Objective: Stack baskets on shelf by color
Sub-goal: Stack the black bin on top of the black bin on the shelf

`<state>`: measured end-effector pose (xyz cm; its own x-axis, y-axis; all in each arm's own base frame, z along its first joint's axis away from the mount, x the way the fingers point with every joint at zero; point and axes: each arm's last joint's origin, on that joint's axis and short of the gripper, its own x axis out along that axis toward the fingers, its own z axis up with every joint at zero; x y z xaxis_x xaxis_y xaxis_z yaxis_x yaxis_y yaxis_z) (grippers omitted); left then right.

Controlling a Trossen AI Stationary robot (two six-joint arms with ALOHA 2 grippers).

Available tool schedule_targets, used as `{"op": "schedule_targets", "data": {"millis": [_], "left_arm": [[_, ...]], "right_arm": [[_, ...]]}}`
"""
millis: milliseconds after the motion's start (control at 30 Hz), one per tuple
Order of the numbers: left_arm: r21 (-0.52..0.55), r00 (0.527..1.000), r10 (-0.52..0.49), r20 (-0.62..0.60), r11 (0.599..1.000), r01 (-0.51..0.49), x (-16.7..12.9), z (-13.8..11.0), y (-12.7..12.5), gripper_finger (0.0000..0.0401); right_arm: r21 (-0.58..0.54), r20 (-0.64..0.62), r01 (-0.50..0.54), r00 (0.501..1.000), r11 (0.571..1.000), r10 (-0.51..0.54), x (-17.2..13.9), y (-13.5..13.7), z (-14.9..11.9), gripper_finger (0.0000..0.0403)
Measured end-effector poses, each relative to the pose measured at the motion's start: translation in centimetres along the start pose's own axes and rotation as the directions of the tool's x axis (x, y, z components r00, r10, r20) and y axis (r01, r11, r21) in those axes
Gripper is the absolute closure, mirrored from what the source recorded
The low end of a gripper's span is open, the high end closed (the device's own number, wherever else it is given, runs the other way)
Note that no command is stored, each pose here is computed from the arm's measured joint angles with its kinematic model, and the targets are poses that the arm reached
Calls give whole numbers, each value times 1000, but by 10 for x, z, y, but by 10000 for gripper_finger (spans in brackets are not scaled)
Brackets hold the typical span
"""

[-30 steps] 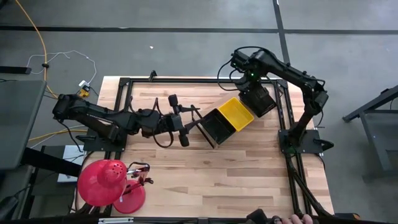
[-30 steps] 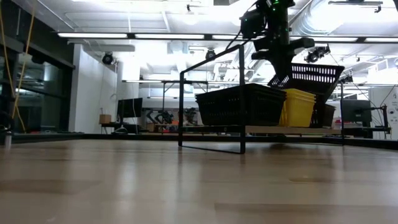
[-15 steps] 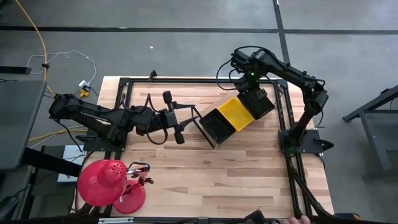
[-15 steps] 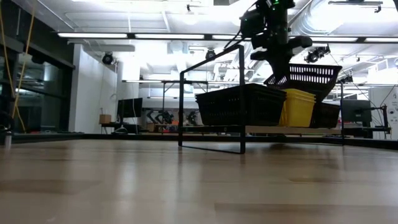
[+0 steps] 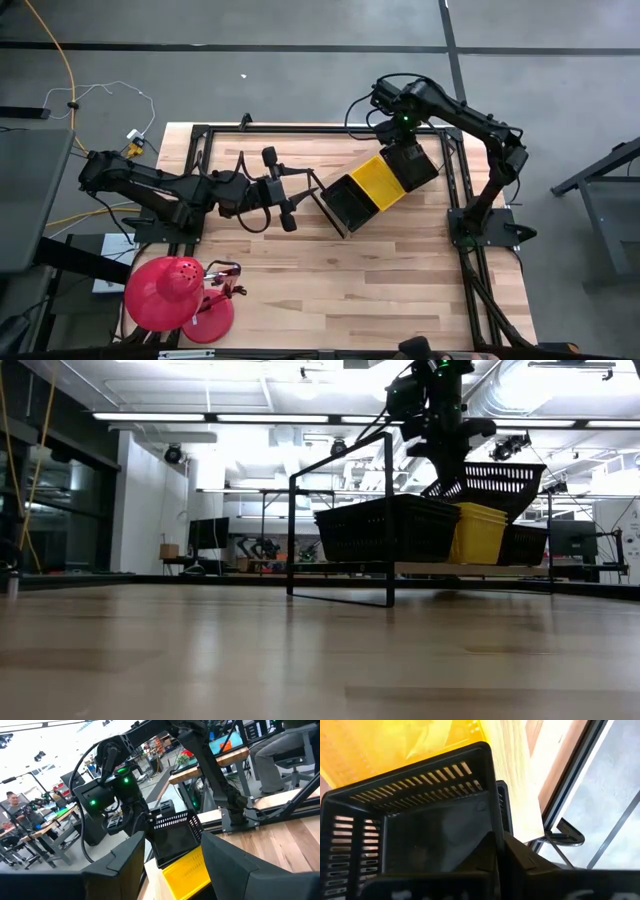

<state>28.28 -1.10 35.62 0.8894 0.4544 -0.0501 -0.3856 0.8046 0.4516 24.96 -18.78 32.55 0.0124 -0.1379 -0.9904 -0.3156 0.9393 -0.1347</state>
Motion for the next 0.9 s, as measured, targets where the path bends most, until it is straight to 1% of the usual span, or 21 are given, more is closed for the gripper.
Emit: {"op": "schedule_targets", "data": {"millis": [100,333,500,600,767,900], "left_arm": [[0,1000,0,0,1000,0,0,0,0,217],[0,1000,0,0,1000,0,0,0,0,217],[0,1000,0,0,1000,0,0,0,0,217],[0,1000,0,0,1000,0,0,0,0,217],[2,1000,0,0,1000,0,0,0,0,217],[3,1000,1,-1,1000,-1,0,0,0,217]], "right_arm": [[22,-11,9,1000,1000,-9,0,0,0,378],[50,-22,41,999,998,-40,0,-2,0,310],[57,-72,75,995,996,-71,0,-3,-1,276],[73,-85,72,994,995,-66,0,-2,-2,268],[116,-120,25,993,993,-11,0,3,-6,268],[176,-134,-9,990,984,33,-1,7,-8,269]]}}
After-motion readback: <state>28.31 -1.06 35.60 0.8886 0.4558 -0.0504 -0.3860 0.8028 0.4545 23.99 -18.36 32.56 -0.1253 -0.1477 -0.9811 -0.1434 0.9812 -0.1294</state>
